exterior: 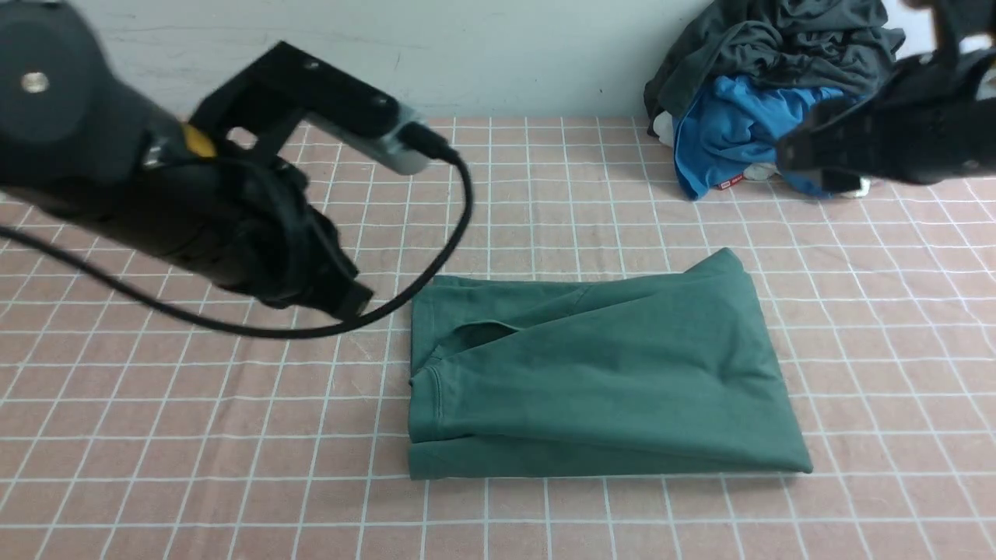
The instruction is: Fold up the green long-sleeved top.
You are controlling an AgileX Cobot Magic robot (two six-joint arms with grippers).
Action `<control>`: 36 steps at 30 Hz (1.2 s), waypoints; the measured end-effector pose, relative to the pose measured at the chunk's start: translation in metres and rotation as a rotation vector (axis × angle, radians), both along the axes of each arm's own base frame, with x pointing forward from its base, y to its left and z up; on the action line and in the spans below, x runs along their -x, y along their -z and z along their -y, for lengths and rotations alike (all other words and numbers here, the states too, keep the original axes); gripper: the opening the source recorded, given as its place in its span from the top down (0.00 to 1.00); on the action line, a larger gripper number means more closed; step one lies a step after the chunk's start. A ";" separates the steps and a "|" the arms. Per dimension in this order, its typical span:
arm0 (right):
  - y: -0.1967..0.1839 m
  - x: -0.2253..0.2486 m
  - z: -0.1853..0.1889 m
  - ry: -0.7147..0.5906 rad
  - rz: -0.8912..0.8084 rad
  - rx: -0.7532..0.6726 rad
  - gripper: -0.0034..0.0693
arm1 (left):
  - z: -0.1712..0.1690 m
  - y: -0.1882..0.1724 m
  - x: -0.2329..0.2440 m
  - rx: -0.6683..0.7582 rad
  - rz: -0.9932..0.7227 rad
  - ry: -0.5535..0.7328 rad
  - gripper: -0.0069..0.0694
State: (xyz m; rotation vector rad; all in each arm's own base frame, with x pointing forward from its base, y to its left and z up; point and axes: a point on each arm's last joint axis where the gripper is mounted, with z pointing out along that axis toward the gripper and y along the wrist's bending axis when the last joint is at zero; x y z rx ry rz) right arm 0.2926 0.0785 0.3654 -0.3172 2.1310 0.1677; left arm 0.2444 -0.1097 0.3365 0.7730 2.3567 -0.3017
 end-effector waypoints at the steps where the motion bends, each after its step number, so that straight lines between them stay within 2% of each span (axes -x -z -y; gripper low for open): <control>1: -0.014 0.011 0.003 0.000 0.046 -0.013 0.48 | -0.007 0.000 0.013 0.004 0.010 -0.009 0.92; 2: -0.016 0.013 0.003 0.000 0.052 -0.015 0.49 | -0.010 0.000 0.018 0.004 0.013 -0.012 0.92; 6: -0.050 0.050 0.012 -0.003 0.150 -0.046 0.70 | -0.030 0.014 0.070 0.014 0.038 -0.021 0.92; 10: -0.064 0.086 0.020 -0.013 0.221 -0.095 0.90 | -0.044 0.027 0.109 0.044 0.115 -0.034 0.92; 12: -0.063 0.104 0.023 -0.025 0.259 -0.114 0.95 | -0.050 0.034 0.125 0.063 0.161 -0.045 0.92; 18: -0.048 0.155 0.034 -0.055 0.413 -0.156 0.97 | -0.065 0.050 0.161 0.148 0.299 -0.095 0.92; 25: -0.027 0.222 0.052 -0.072 0.646 -0.132 0.97 | -0.074 0.060 0.188 0.223 0.394 -0.123 0.92; 36: -0.012 0.244 0.057 -0.075 0.698 -0.131 0.97 | -0.076 0.063 0.195 0.214 0.372 -0.109 0.92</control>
